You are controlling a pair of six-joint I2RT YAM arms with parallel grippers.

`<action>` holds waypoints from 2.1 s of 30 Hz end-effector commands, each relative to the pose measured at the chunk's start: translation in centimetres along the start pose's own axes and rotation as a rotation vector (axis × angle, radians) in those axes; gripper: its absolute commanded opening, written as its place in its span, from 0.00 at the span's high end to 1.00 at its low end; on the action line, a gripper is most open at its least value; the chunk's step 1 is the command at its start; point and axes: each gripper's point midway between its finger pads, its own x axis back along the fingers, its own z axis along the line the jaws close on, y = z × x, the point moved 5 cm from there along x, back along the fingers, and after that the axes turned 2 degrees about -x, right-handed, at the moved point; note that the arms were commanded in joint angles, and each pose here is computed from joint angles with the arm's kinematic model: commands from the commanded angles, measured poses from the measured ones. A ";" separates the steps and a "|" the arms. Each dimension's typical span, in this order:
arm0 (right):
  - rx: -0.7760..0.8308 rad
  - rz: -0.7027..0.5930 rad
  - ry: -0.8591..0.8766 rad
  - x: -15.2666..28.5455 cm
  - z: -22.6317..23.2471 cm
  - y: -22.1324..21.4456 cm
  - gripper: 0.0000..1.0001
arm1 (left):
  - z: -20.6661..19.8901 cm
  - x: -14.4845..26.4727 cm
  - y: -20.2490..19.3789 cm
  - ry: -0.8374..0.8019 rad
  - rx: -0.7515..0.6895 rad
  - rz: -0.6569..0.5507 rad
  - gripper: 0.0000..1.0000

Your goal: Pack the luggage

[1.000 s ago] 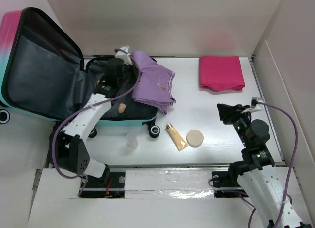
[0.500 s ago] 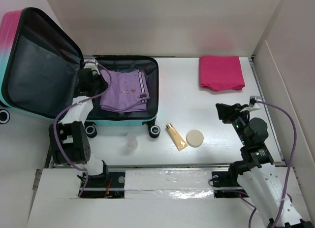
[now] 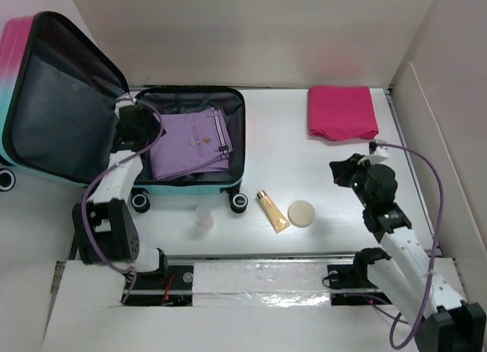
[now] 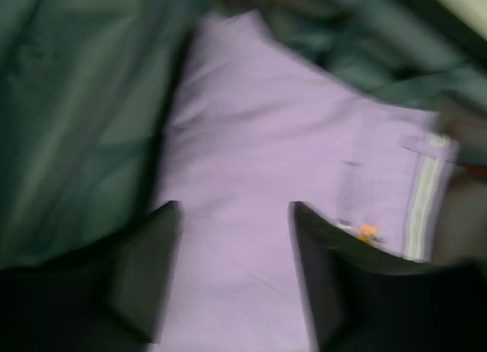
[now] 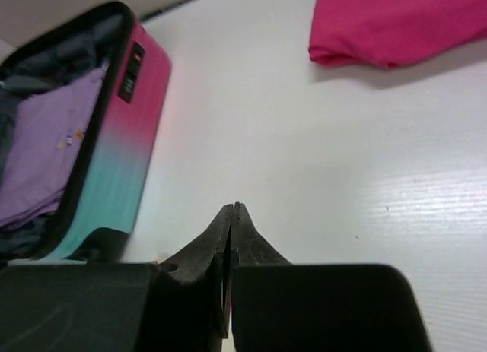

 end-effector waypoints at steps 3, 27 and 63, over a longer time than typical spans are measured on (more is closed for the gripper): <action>0.020 -0.041 -0.123 -3.4 -0.5 2.9 0.80 | -8.6 8.5 3.4 -0.335 0.019 -0.206 0.67; 0.440 0.594 -0.759 -28.2 -7.8 -2.4 0.42 | -24.4 19.1 -8.0 -0.994 0.040 -0.038 0.76; 0.042 -0.058 -0.029 1.3 2.9 4.3 0.86 | -37.6 9.4 -25.2 -0.538 -0.177 0.260 0.25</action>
